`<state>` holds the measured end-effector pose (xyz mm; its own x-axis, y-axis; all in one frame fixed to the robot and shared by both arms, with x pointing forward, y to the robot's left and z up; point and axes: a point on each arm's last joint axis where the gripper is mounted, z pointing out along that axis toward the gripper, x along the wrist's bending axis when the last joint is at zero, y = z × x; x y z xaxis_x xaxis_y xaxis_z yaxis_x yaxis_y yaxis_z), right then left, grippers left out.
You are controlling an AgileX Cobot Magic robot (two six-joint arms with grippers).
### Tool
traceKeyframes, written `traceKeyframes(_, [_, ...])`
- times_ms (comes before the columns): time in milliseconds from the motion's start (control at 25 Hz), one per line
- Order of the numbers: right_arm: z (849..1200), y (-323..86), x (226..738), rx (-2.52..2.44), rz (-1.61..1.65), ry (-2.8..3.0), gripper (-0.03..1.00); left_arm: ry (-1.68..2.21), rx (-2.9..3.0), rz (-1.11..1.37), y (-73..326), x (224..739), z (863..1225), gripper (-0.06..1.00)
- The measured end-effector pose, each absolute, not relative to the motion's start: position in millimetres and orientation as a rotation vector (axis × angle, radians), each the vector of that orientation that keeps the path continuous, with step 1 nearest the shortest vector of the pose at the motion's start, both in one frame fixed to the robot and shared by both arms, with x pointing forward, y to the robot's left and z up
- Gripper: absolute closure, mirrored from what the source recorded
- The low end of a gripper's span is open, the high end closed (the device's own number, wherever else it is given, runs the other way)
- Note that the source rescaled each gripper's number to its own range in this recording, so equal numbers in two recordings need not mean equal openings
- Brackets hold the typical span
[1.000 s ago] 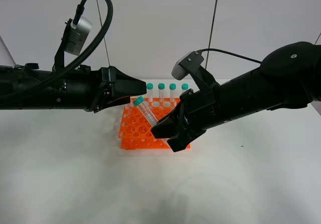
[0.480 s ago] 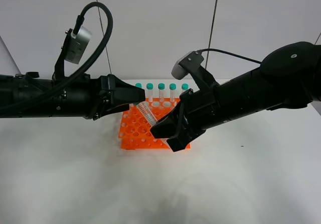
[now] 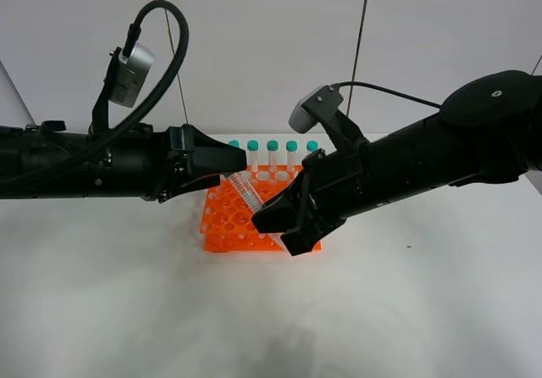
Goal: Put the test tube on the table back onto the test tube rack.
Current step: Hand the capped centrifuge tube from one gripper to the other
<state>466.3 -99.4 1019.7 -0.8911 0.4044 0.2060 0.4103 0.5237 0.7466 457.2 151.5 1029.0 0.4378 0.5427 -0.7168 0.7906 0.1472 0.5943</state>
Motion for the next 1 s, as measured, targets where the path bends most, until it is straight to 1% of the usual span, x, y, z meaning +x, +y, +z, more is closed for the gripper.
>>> traceKeyframes(240, [1020.1, -99.0, 465.7, -0.73, -1.347, -2.724, 0.95, 1.215, 1.521, -0.278, 150.8, 456.3, 1029.6, 0.07])
traceKeyframes(280, [1020.3, -98.7, 465.5, -0.732, -1.35, -2.718, 0.95, 1.21, 1.522, -0.284, 150.5, 455.9, 1029.9, 0.09])
traceKeyframes(440, [1020.5, -98.4, 464.8, -0.729, -1.35, -2.707, 0.95, 1.203, 1.522, -0.294, 150.0, 455.2, 1030.3, 0.23])
traceKeyframes(640, [1020.7, -98.1, 464.1, -0.721, -1.349, -2.701, 0.95, 1.203, 1.522, -0.295, 150.0, 455.2, 1030.3, 0.36])
traceKeyframes(680, [1020.7, -98.1, 464.1, -0.721, -1.349, -2.701, 0.95, 1.203, 1.522, -0.295, 150.0, 455.2, 1030.3, 0.4])
traceKeyframes(720, [1020.7, -98.1, 464.2, -0.722, -1.349, -2.702, 0.95, 1.203, 1.522, -0.295, 150.0, 455.2, 1030.3, 0.46])
traceKeyframes(800, [1020.7, -98.1, 464.3, -0.723, -1.35, -2.701, 0.95, 1.203, 1.522, -0.295, 150.0, 455.2, 1030.3, 0.63])
traceKeyframes(880, [1020.9, -98.0, 464.5, -0.729, -1.355, -2.698, 0.95, 1.2, 1.522, -0.299, 149.8, 454.9, 1030.5, 0.86])
traceKeyframes(920, [1020.9, -98.0, 464.5, -0.729, -1.355, -2.698, 0.95, 1.2, 1.522, -0.298, 149.8, 455.0, 1030.5, 0.93])
traceKeyframes(1000, [1021.0, -98.0, 464.6, -0.731, -1.356, -2.698, 0.95, 1.2, 1.522, -0.299, 149.7, 454.9, 1030.5, 0.94])
